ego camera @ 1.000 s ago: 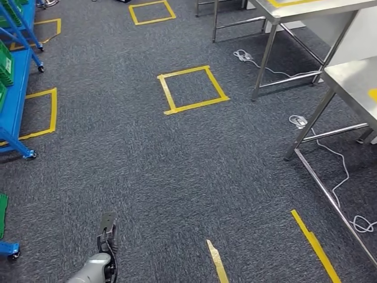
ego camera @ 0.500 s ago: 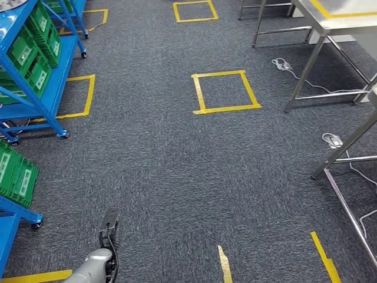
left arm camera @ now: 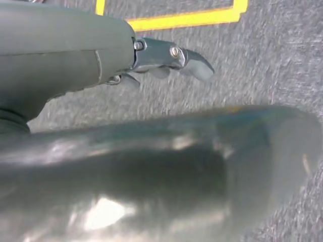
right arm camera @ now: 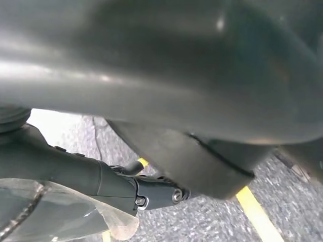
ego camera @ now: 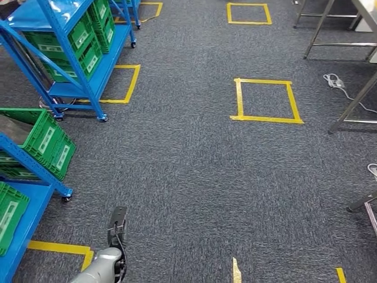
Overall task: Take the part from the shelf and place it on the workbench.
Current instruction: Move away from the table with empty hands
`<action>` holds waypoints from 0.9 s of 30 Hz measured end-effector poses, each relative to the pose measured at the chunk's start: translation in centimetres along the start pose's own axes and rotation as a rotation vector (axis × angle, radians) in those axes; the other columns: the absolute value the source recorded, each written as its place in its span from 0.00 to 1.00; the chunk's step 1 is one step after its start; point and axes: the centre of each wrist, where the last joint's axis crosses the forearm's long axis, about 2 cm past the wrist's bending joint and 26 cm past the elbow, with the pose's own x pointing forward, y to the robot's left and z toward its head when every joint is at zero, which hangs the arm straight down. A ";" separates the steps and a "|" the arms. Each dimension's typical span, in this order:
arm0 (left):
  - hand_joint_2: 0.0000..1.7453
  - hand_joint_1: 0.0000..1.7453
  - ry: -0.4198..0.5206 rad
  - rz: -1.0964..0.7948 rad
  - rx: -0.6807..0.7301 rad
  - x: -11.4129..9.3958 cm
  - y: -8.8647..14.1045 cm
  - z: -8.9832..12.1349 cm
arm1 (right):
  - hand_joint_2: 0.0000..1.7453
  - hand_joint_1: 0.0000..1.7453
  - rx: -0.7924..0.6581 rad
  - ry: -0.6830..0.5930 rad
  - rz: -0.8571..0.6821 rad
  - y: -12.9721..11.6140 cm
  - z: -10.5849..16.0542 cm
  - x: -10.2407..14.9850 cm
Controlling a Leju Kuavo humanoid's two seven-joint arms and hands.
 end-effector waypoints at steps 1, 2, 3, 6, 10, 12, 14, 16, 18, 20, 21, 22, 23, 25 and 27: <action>0.00 0.00 0.006 0.010 0.002 -0.1 -0.2 0.1 | 0.00 0.00 0.003 0.004 0.012 -0.1 0.0 0.1; 0.00 0.00 0.013 0.021 0.006 -0.2 -0.4 0.2 | 0.00 0.00 0.006 0.008 0.027 -0.1 0.0 0.1; 0.00 0.00 0.018 0.030 0.011 -0.2 -0.6 0.3 | 0.00 0.00 0.009 0.013 0.041 -0.1 0.0 0.1; 0.00 0.00 0.025 0.050 0.020 0.0 -1.3 0.8 | 0.00 0.00 0.013 0.019 0.075 -0.2 0.0 0.1; 0.00 0.00 0.036 0.060 0.018 -0.3 -1.9 1.1 | 0.00 0.00 0.010 0.021 0.093 -0.4 0.1 0.2; 0.00 0.00 0.037 0.064 0.020 -0.2 -2.1 1.2 | 0.00 0.00 0.007 0.022 0.104 -0.5 0.1 0.3; 0.00 0.00 0.040 0.079 0.027 0.0 -2.5 1.5 | 0.00 0.00 -0.001 0.029 0.129 -0.7 0.1 0.6; 0.00 0.00 0.051 0.080 0.043 -0.2 -2.9 1.8 | 0.00 0.00 -0.021 0.041 0.159 -1.3 0.3 1.3; 0.00 0.00 -0.001 -0.001 0.020 -2.3 -3.0 1.9 | 0.00 0.00 -0.039 0.034 0.122 -1.7 0.4 1.7; 0.00 0.00 -0.120 -0.144 -0.082 -6.3 -2.3 1.7 | 0.00 0.00 -0.039 0.007 0.023 -1.8 0.3 0.9; 0.00 0.00 -0.154 -0.195 -0.139 -8.3 -1.8 1.7 | 0.00 0.00 -0.035 -0.003 -0.020 -1.6 0.1 0.2; 0.00 0.00 -0.156 -0.219 -0.173 -10.1 -1.3 1.7 | 0.00 0.00 -0.032 -0.009 -0.048 -1.4 0.0 -0.6; 0.00 0.00 -0.138 -0.228 -0.188 -11.5 -0.8 1.7 | 0.00 0.00 -0.027 -0.007 -0.066 -1.0 -0.2 -1.2; 0.00 0.00 -0.090 -0.224 -0.178 -13.0 -0.1 1.7 | 0.00 0.00 -0.021 -0.002 -0.084 -0.5 -0.3 -2.2; 0.00 0.00 -0.061 -0.211 -0.162 -13.4 0.4 1.6 | 0.00 0.00 -0.016 -0.009 -0.082 -0.4 -0.4 -2.6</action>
